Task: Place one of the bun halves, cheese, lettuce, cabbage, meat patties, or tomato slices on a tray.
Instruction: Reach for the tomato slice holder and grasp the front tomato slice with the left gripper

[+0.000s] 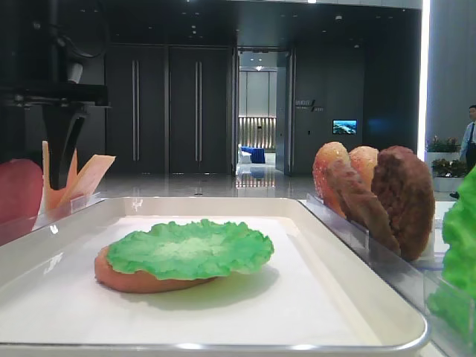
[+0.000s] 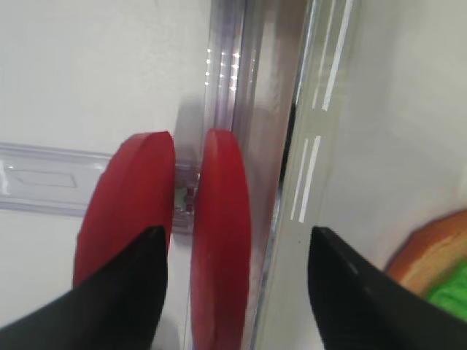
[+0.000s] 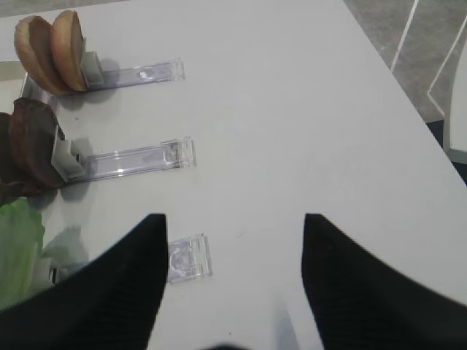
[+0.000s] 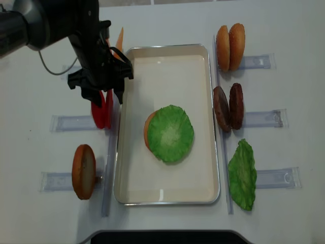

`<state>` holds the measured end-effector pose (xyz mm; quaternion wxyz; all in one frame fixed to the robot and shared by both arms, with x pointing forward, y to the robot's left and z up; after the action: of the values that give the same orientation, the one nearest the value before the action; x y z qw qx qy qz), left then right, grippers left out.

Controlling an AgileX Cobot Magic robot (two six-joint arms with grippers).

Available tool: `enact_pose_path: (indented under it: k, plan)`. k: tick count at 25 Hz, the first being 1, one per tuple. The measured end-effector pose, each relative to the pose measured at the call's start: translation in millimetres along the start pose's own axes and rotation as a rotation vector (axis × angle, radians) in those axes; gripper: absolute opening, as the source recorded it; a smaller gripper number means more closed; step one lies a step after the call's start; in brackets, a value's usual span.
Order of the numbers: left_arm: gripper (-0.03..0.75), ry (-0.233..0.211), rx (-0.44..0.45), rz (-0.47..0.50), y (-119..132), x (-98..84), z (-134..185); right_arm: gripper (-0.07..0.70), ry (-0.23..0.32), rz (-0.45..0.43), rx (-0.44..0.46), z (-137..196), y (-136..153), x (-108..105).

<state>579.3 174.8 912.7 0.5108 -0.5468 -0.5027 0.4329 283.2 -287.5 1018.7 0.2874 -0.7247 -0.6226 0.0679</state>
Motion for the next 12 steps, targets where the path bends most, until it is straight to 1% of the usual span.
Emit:
enact_pose_path:
  k: [2,3,4,6,7,8,9,12]
  plan:
    - [0.454,0.001,0.011,-0.003,3.0,0.0,0.7,0.391,0.000,0.000,0.000,0.0,0.0,0.0]
    - [0.423,0.001,0.016,-0.004,3.9,0.1,1.1,0.391,0.000,0.000,0.000,0.0,0.0,0.0]
    - [0.370,0.001,0.017,-0.006,4.0,0.2,1.2,0.391,0.000,0.000,0.000,0.0,0.0,0.0]
    - [0.225,0.007,0.020,-0.007,4.3,0.5,1.7,0.391,0.000,0.000,0.000,0.0,0.0,0.0]
    - [0.141,0.016,0.024,-0.011,4.4,0.9,2.1,0.391,0.000,0.000,0.000,0.0,0.0,0.0]
    - [0.088,0.025,0.028,-0.016,4.3,1.8,2.7,0.391,0.000,0.000,0.000,0.0,0.0,0.0]
    - [0.065,0.031,0.031,-0.020,4.3,2.4,3.1,0.391,0.000,0.000,0.000,0.0,0.0,0.0]
    - [0.060,0.044,0.029,-0.011,3.0,1.0,2.2,0.391,0.000,0.000,0.000,0.0,0.0,0.0]
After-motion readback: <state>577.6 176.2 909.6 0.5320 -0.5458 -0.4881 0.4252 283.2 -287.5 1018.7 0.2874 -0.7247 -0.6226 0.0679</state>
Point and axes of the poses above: a point on each arm's last joint axis where the gripper is mounted, y pointing out along that axis toward the gripper, x along the wrist's bending axis when the last joint is at zero, z = x × y, the point moved 6 cm from there along y, pointing out along that axis toward the gripper, and after that the axes turned 15 degrees about y, right-handed, at the moved point
